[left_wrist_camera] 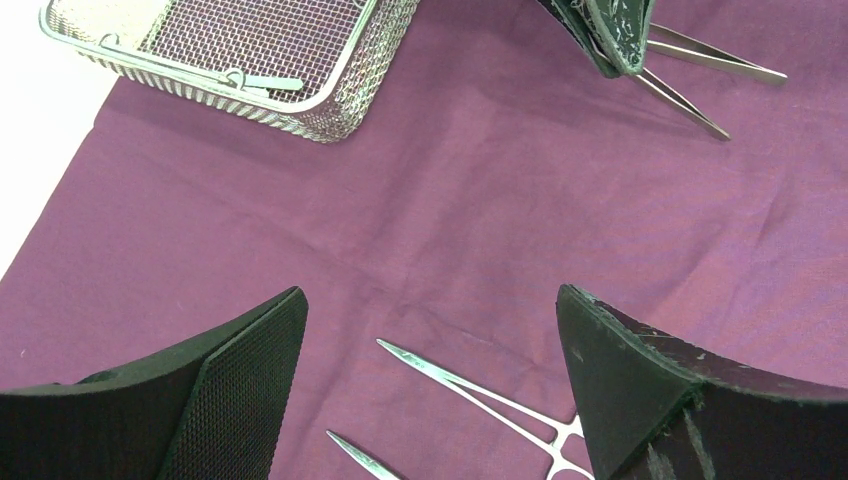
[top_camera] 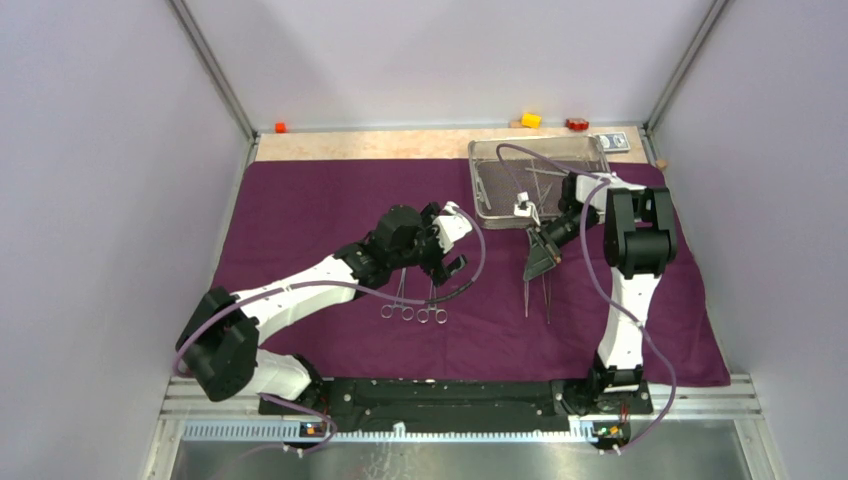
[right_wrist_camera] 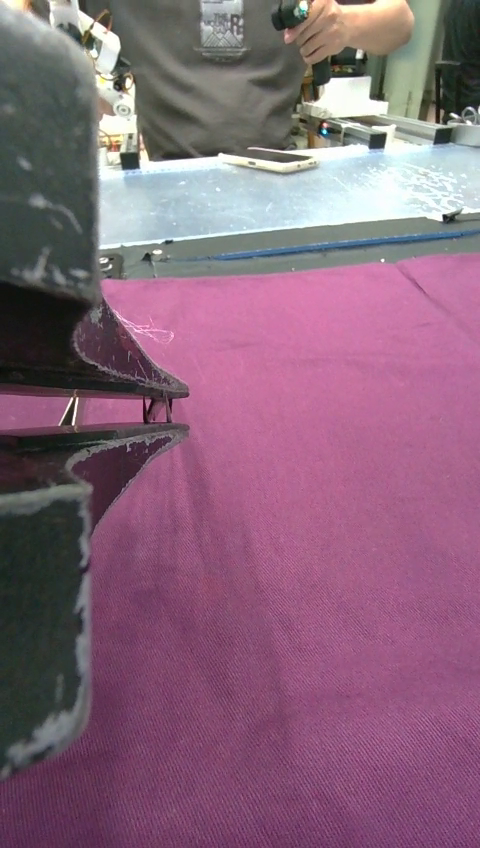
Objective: Open and lay out the surgical kit
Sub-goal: Place the medical item in the surgical kit.
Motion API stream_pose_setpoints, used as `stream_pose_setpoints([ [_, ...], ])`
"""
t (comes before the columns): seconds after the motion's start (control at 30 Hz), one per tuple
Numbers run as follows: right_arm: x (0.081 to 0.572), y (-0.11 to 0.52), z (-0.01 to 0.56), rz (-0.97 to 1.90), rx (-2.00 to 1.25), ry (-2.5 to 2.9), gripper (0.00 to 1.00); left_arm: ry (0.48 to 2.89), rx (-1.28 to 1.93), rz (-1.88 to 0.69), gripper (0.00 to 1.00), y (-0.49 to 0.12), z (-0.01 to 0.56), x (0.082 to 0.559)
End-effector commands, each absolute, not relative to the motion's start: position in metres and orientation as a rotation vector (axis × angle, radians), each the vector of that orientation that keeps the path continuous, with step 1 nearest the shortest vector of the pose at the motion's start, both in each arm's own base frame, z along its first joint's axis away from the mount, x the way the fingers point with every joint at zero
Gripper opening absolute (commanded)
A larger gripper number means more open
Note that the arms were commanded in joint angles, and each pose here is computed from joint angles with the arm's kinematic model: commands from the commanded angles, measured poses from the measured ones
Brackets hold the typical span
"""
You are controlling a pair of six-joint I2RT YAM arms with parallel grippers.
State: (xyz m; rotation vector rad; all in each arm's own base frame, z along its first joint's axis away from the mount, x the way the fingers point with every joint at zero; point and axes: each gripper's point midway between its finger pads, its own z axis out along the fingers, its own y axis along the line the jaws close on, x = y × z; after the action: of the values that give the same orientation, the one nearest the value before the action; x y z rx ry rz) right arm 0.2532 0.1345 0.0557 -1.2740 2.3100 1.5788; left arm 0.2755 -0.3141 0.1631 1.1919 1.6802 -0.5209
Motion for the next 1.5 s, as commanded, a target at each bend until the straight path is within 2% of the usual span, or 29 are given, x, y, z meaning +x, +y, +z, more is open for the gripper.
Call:
stream_pose_setpoints([
  [0.0, 0.269, 0.13, 0.038, 1.518, -1.318, 2.276, 0.11, 1.645, 1.175, -0.541, 0.99, -0.32, 0.177, 0.28],
  [0.23, 0.271, 0.13, 0.029, 1.516, -1.315, 2.285, 0.23, 1.647, 1.185, -0.55, 0.99, -0.321, 0.174, 0.278],
  [0.57, 0.277, 0.129, 0.022, 1.466, -1.312, 2.302, 0.23, 1.648, 1.202, -0.564, 0.99, -0.322, 0.171, 0.275],
  [0.73, 0.276, 0.13, 0.025, 1.474, -1.31, 2.281, 0.15, 1.647, 1.213, -0.568, 0.99, -0.322, 0.168, 0.274],
  [0.9, 0.273, 0.134, 0.028, 1.502, -1.294, 2.251, 0.01, 1.64, 1.216, -0.544, 0.99, -0.322, 0.165, 0.278],
  [1.2, 0.265, 0.144, 0.059, 1.521, -1.293, 2.116, 0.0, 1.62, 1.256, -0.548, 0.99, -0.334, 0.163, 0.286],
  [1.47, 0.26, 0.161, 0.109, 1.577, -1.226, 1.918, 0.0, 1.804, 1.217, -0.974, 0.97, -0.386, 0.15, 0.262],
])
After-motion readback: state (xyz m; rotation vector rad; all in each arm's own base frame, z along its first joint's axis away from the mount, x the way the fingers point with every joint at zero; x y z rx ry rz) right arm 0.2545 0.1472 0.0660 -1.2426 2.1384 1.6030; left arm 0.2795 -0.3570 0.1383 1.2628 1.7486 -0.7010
